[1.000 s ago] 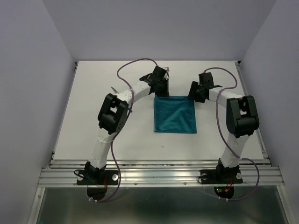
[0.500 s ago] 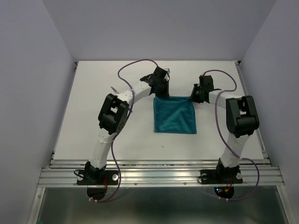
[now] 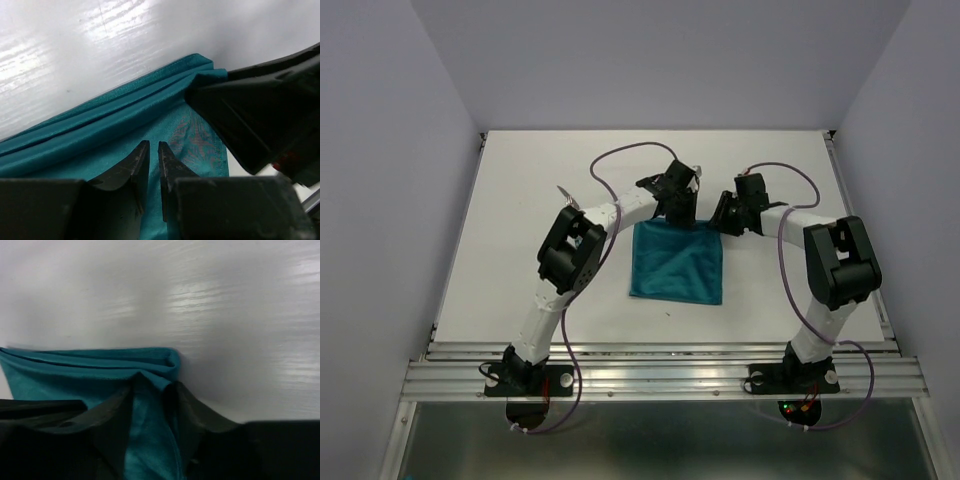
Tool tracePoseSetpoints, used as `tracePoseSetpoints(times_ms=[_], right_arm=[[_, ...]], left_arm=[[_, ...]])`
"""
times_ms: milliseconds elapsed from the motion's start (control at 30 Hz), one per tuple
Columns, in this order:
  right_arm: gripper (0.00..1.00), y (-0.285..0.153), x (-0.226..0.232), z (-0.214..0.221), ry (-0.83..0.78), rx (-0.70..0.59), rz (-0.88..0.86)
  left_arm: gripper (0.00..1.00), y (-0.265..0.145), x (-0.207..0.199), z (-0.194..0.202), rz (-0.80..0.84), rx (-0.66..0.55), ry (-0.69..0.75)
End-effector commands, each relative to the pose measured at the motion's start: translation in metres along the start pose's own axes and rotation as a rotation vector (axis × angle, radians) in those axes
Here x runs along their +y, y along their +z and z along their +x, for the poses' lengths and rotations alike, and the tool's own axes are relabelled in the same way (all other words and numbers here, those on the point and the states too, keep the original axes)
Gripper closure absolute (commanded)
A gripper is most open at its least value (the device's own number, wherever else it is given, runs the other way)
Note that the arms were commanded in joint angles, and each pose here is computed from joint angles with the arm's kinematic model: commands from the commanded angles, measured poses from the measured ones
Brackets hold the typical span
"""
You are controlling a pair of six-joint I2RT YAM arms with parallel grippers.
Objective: Fold the napkin into a case and place the utensils inside
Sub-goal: Smooth out the lower triangle-folded napkin at the center of the board.
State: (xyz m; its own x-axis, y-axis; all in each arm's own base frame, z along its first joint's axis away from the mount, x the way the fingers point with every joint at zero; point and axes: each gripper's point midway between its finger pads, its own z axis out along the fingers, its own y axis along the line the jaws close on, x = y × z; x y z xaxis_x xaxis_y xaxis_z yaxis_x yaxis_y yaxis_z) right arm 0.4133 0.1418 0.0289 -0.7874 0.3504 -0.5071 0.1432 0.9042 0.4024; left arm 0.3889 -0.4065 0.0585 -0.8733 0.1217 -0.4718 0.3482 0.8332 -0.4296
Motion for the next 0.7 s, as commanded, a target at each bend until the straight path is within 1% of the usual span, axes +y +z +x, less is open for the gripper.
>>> tracePoseSetpoints(times_ms=[0,33,67,100,133,167,200,233,267,300,333,367,400,467,500,533,600,667], right_arm=[[0.5,-0.02,0.013,-0.006,0.029,-0.021,-0.012],[0.43,-0.023,0.004,-0.01,0.029,-0.041,0.04],[0.31,-0.03,0.005,-0.018,0.022,-0.071,0.047],[0.29,-0.034,0.001,-0.024,0.013,-0.093,0.076],[0.27,-0.04,-0.012,-0.031,0.023,-0.105,0.11],[0.25,-0.045,-0.019,-0.035,0.032,-0.121,0.128],[0.24,-0.055,-0.023,-0.043,0.042,-0.146,0.129],[0.24,-0.061,-0.038,-0.049,0.073,-0.163,0.151],[0.21,-0.066,-0.046,-0.052,0.093,-0.176,0.162],[0.2,-0.073,-0.054,-0.051,0.118,-0.187,0.171],[0.19,-0.078,-0.066,-0.053,0.151,-0.199,0.19],[0.18,-0.081,-0.072,-0.052,0.167,-0.202,0.198],[0.18,-0.081,-0.079,-0.043,0.192,-0.191,0.21],[0.16,-0.086,-0.08,-0.037,0.209,-0.196,0.209],[0.15,-0.087,-0.081,-0.033,0.227,-0.197,0.211],[0.15,-0.089,-0.086,-0.025,0.236,-0.191,0.223],[0.14,-0.091,-0.093,-0.02,0.258,-0.194,0.237],[0.14,-0.093,-0.098,-0.01,0.266,-0.189,0.253]], left_arm=[[0.75,-0.04,-0.013,-0.024,-0.008,-0.104,0.016],[0.74,-0.043,-0.013,-0.024,-0.013,-0.11,0.017],[0.72,-0.046,-0.011,-0.026,-0.026,-0.119,0.015],[0.67,-0.052,-0.011,-0.028,-0.039,-0.137,0.017],[0.65,-0.054,-0.012,-0.029,-0.047,-0.145,0.02],[0.6,-0.056,-0.011,-0.028,-0.065,-0.144,0.023],[0.57,-0.06,-0.01,-0.034,-0.095,-0.17,0.026],[0.54,-0.061,-0.015,-0.033,-0.106,-0.175,0.037],[0.48,-0.061,-0.017,-0.029,-0.12,-0.163,0.043],[0.46,-0.062,-0.018,-0.037,-0.155,-0.194,0.047],[0.44,-0.059,-0.025,-0.029,-0.169,-0.176,0.062],[0.42,-0.065,-0.034,-0.041,-0.181,-0.214,0.069],[0.39,-0.055,-0.035,-0.038,-0.203,-0.202,0.076],[0.38,-0.05,-0.044,-0.03,-0.233,-0.179,0.086],[0.37,-0.043,-0.049,-0.037,-0.244,-0.194,0.084],[0.37,-0.04,-0.049,-0.032,-0.258,-0.178,0.085],[0.32,-0.031,-0.057,-0.033,-0.265,-0.187,0.087],[0.31,-0.025,-0.059,-0.031,-0.272,-0.185,0.096]])
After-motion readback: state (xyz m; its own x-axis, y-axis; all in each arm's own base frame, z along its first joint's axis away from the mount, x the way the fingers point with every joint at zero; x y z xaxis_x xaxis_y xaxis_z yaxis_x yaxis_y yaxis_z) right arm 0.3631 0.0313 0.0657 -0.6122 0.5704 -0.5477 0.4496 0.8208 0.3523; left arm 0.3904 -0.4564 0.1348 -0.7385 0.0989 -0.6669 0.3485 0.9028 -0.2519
